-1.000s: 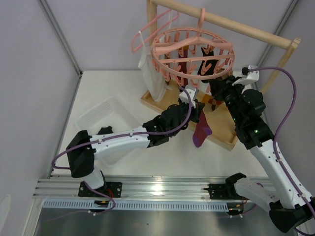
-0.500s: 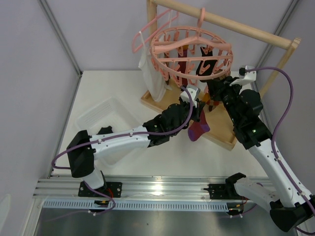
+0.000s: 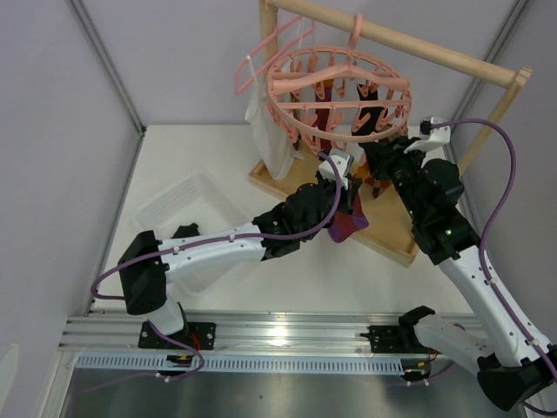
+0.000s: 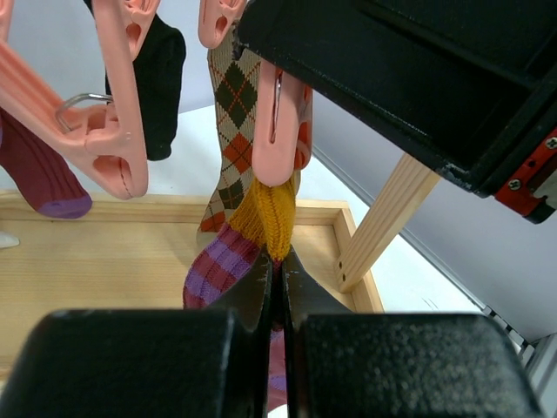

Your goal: Clip the socks to the hanger

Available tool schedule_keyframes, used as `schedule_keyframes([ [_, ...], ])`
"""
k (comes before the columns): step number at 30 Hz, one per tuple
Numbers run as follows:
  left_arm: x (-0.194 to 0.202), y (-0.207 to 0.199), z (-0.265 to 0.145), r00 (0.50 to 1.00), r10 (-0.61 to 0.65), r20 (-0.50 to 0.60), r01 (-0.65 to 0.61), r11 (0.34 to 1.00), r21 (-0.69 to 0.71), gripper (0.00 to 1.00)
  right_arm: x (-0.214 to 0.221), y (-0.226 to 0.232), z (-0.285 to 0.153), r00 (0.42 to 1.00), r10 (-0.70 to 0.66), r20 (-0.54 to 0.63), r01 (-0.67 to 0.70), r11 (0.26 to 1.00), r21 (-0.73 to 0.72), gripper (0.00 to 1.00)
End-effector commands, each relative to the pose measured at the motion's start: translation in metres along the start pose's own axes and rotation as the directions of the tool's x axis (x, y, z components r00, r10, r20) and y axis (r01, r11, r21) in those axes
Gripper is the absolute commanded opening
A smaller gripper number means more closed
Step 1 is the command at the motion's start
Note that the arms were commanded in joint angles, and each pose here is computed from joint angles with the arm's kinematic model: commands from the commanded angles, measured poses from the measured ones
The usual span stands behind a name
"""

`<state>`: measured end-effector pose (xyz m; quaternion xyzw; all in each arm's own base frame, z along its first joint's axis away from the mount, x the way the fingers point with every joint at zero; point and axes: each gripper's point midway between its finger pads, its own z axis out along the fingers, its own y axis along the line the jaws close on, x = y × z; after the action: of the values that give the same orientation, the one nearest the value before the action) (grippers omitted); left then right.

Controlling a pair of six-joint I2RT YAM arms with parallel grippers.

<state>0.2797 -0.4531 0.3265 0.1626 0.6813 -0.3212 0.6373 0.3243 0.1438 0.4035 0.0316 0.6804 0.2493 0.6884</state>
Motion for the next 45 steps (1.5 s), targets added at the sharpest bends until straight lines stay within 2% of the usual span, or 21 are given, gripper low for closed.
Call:
schedule_keyframes([
  [1, -0.04, -0.011, -0.001, 0.995, -0.028, 0.094, 0.026, 0.999, 0.023, 0.01, -0.006, 0.006, 0.004, 1.0, -0.001, 0.03, 0.002, 1.0, -0.028, 0.0],
  [20, -0.046, -0.021, -0.005, 0.994, -0.003, 0.111, -0.003, 0.999, 0.053, 0.01, -0.008, 0.003, 0.004, 0.999, -0.015, 0.042, 0.015, 1.0, -0.007, 0.0],
  [45, -0.019, 0.0, 0.009, 0.978, 0.209, 0.02, -0.207, 0.977, -0.052, 0.01, -0.01, 0.009, -0.002, 0.995, -0.08, 0.051, 0.082, 0.996, -0.034, 0.0],
])
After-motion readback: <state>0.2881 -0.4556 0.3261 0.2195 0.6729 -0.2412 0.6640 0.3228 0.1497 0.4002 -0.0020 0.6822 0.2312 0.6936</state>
